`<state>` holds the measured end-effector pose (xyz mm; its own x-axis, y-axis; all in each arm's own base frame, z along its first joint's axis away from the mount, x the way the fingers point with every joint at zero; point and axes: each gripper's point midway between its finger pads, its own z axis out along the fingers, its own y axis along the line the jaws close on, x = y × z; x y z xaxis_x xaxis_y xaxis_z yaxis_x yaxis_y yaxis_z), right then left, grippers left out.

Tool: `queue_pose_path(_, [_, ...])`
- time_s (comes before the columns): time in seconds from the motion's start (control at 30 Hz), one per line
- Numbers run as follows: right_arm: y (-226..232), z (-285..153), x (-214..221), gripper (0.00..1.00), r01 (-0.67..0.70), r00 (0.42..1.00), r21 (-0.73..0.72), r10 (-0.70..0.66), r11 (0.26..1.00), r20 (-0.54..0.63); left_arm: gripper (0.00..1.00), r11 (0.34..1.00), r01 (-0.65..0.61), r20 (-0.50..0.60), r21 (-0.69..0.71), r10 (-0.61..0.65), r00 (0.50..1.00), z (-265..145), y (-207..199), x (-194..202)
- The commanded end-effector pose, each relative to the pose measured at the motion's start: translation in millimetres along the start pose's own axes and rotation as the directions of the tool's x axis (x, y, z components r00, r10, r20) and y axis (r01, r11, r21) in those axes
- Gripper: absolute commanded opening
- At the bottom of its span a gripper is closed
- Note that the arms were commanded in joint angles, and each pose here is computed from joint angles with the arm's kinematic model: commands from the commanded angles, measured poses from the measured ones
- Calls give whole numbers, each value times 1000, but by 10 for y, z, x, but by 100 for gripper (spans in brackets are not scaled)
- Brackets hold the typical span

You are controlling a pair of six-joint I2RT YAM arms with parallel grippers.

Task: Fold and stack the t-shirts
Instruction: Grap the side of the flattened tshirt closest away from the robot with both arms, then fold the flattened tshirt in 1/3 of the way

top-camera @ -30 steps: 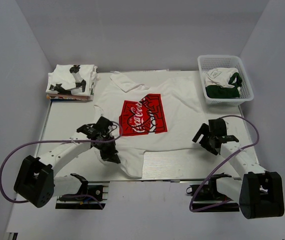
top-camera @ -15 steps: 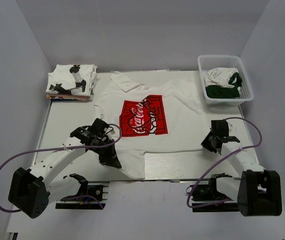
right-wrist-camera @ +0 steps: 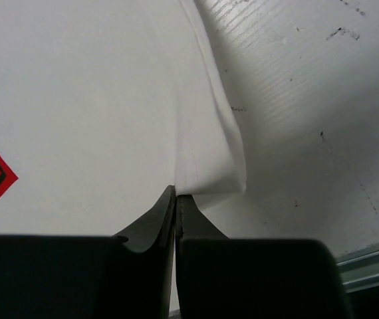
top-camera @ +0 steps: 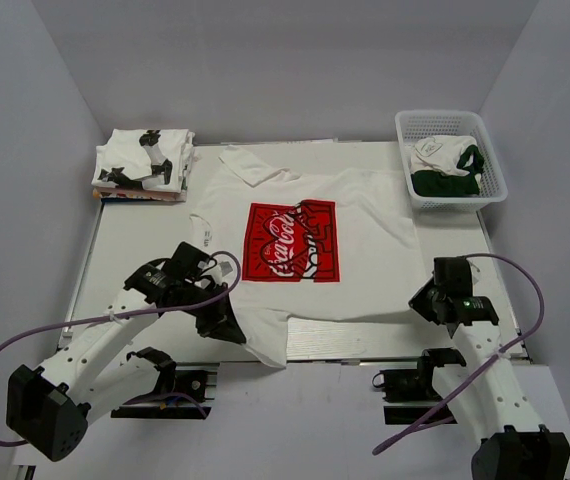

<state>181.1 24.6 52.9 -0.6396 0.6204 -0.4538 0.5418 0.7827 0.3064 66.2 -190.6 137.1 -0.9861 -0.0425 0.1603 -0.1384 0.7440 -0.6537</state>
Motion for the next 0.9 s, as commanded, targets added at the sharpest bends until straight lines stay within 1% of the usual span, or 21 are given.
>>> queue_pose_path(0.0, [20,-187,-96,0,-50,998,2,49,999,34,0,980,-122,44,156,116,992,-93,-368,-93])
queue_pose_path(0.03, [-44,-218,-52,0,-55,998,30,54,998,22,0,976,-130,50,177,123,991,-118,-432,-106])
queue_pose_path(0.1, [-47,-241,-70,0,-61,998,31,60,998,33,0,970,-153,71,191,142,987,-140,-491,-142])
queue_pose_path(0.13, [-92,-242,-29,0,-73,997,54,72,996,20,0,970,-153,71,191,142,987,-141,-491,-142])
queue_pose_path(0.2, [-89,-204,-17,0,-70,998,52,69,996,15,0,965,-165,95,202,149,984,-152,-520,-198])
queue_pose_path(0.23, [-36,-190,-67,0,-72,997,32,71,997,29,0,965,-168,117,202,147,982,-169,-546,-265])
queue_pose_path(0.3, [-11,-140,-72,0,-52,999,37,52,998,12,0,960,-201,172,196,168,971,-171,-597,-395])
queue_pose_path(0.33, [63,-124,-147,0,-49,998,14,49,999,31,0,958,-213,192,194,176,965,-160,-615,-456])
queue_pose_path(0.4, [81,-75,-171,0,-11,1000,28,11,1000,16,0,954,-233,251,189,182,951,-151,-690,-636])
queue_pose_path(0.43, [171,-60,-275,0,-13,999,6,12,1000,41,0,948,-253,281,191,194,940,-117,-738,-764])
queue_pose_path(0.47, [189,-50,-301,0,31,999,2,-31,1000,41,0,951,-261,327,167,196,925,-137,-779,-899])
queue_pose_path(0.5, [198,-3,-331,0,44,999,22,-44,999,30,0,952,-268,353,145,203,913,-142,-785,-1016])
queue_pose_path(0.57, [290,22,-489,0,70,995,16,-71,997,65,0,956,-277,426,97,211,880,-190,-864,-1274])
queue_pose_path(0.6, [314,33,-513,0,102,993,14,-103,995,62,0,963,-261,421,67,210,882,-130,-833,-1380])
queue_pose_path(0.63, [328,121,-513,0,111,993,29,-112,993,35,0,960,-275,439,54,224,870,-139,-871,-1466])
queue_pose_path(0.67, [417,99,-606,0,115,992,13,-115,993,49,0,956,-289,475,49,232,849,-214,-987,-1578])
queue_pose_path(0.73, [507,172,-656,0,128,991,-2,-128,992,43,0,956,-293,507,-1,253,824,-232,-996,-1745])
queue_pose_path(0.77, [587,156,-755,0,130,990,-14,-129,991,59,0,962,-272,557,-36,246,793,-321,-1001,-1893])
queue_pose_path(0.83, [685,174,-870,0,134,988,-26,-131,991,83,0,961,-264,604,-77,256,755,-416,-1036,-2035])
queue_pose_path(0.87, [682,207,-897,0,129,989,-12,-127,992,81,0,963,-241,650,-119,259,714,-491,-992,-2202])
